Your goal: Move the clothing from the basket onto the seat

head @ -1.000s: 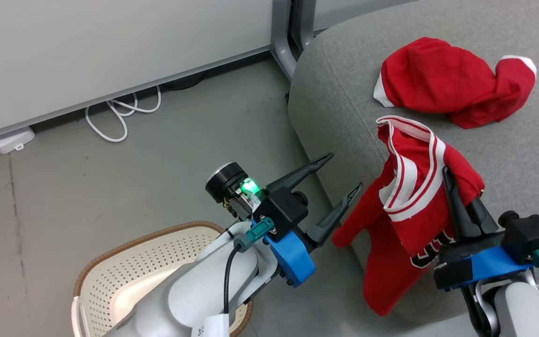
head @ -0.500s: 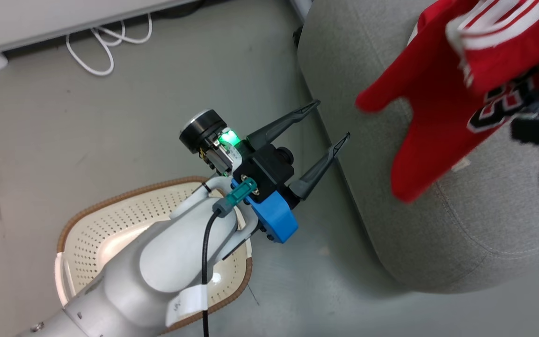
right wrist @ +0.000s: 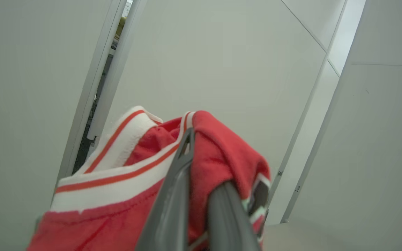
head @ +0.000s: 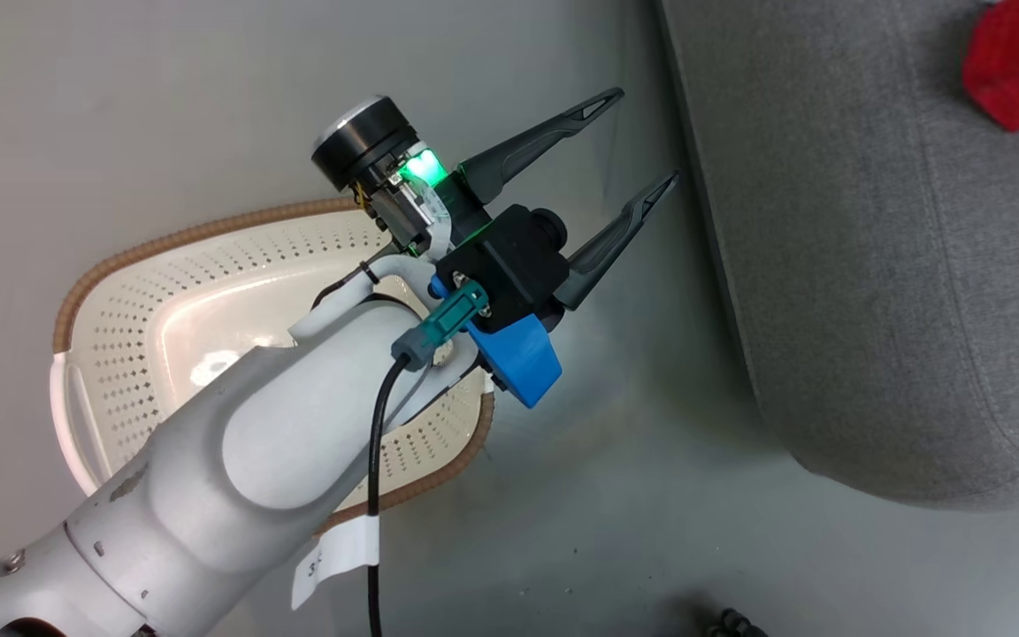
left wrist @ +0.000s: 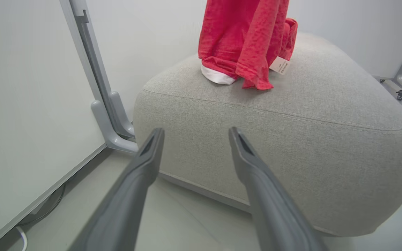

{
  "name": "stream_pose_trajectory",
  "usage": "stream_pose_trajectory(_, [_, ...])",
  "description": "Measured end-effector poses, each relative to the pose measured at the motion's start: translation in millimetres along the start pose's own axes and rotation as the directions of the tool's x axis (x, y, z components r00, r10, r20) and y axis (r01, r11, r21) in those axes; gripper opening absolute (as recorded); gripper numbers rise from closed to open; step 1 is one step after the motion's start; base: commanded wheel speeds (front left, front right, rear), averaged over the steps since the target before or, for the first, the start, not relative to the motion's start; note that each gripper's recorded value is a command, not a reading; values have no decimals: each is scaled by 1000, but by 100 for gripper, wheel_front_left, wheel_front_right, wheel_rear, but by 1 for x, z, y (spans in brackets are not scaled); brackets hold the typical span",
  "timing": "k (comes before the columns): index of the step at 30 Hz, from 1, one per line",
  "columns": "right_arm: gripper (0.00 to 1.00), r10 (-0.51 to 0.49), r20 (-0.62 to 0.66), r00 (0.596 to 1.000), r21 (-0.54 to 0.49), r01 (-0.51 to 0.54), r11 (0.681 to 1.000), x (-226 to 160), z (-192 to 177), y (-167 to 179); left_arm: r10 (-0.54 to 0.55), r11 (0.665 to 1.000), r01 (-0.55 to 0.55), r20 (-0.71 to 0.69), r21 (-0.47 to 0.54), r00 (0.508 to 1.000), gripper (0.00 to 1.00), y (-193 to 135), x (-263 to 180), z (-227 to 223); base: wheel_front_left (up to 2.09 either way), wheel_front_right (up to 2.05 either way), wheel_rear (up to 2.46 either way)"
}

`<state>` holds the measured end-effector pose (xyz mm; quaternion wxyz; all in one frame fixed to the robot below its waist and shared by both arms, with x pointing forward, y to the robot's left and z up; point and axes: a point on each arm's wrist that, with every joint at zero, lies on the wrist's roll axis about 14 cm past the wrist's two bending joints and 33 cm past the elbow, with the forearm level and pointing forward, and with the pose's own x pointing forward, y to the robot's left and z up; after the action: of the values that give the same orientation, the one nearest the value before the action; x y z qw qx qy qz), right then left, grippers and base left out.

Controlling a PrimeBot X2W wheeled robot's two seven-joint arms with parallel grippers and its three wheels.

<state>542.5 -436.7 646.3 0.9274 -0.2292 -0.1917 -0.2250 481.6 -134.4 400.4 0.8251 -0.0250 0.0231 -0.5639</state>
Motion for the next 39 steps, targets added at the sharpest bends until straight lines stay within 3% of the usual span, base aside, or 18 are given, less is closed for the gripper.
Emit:
stream_pose_trajectory(8, [0,15,-287,958,-9,-19,1000,-37,-107,25,4,999,-6,-32,-43,999,100,7,-6,-31,0,0,0])
stream_pose_trajectory(17, [0,17,-477,879,37,1,999,-103,-165,47,7,999,-9,-34,-43,999,100,8,-8,-33,0,0,0])
stream_pose_trajectory(18, [89,13,-479,878,36,5,999,-105,-166,46,9,999,-10,-34,-42,999,100,9,-8,-33,0,0,0])
stream_pose_trajectory(19, [100,9,-475,880,34,8,999,-104,-164,44,10,999,-11,-34,-40,999,100,9,-8,-32,0,0,0])
stream_pose_trajectory(25, [100,17,-452,892,22,-8,1000,-108,-147,35,22,1000,-22,-13,-22,1000,100,9,-8,-18,0,0,0])
stream_pose_trajectory(32, [100,44,-452,891,24,-37,999,-138,-122,24,55,998,-55,23,-11,998,100,0,-11,13,0,0,0])
stream_pose_trajectory(39, [100,87,-344,935,79,-63,995,-147,-64,14,159,987,-159,59,-5,986,100,-2,-25,54,0,0,0])
